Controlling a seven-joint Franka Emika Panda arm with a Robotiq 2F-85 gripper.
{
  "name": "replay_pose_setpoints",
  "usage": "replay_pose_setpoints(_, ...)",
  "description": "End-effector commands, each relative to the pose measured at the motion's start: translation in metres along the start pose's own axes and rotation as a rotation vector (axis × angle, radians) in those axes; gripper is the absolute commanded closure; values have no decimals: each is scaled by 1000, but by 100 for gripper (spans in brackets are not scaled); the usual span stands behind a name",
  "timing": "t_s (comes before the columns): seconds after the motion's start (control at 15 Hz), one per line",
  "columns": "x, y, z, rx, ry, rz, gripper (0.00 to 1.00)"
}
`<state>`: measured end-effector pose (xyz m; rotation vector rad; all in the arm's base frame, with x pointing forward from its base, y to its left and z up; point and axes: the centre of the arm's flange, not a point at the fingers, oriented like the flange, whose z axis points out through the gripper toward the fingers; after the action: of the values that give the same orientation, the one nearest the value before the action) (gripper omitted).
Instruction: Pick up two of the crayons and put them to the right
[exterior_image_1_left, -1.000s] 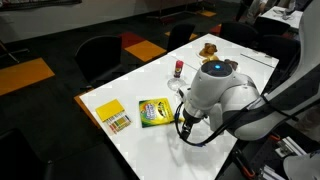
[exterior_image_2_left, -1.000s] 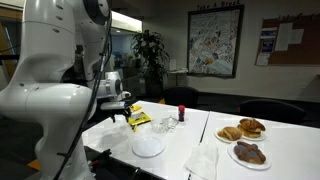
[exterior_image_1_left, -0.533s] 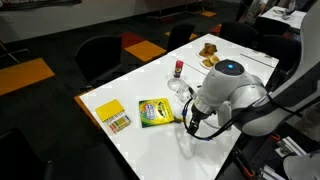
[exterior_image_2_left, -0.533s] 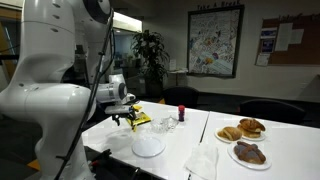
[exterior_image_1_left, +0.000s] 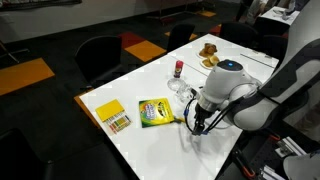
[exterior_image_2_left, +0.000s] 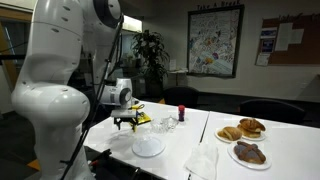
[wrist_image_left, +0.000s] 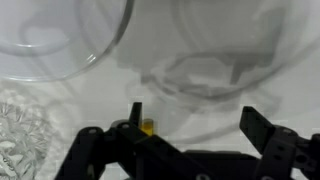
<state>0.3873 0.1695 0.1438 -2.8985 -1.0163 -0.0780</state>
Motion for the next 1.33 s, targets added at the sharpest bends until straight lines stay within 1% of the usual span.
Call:
replay_pose_setpoints(0.0, 3, 24, 3, -1, 20, -54, 0)
replay_pose_setpoints(0.2, 9, 34, 2, -29, 48, -77, 0)
replay_pose_setpoints(0.47, 16, 39, 0, -49, 108, -114, 0)
replay_pose_setpoints(0.6, 17, 41, 3, -54, 119, -121, 0)
replay_pose_setpoints(0.93, 17, 49, 21, -54, 124, -99, 0)
replay_pose_setpoints(1.27, 23, 52, 39, -34, 143, -56, 0)
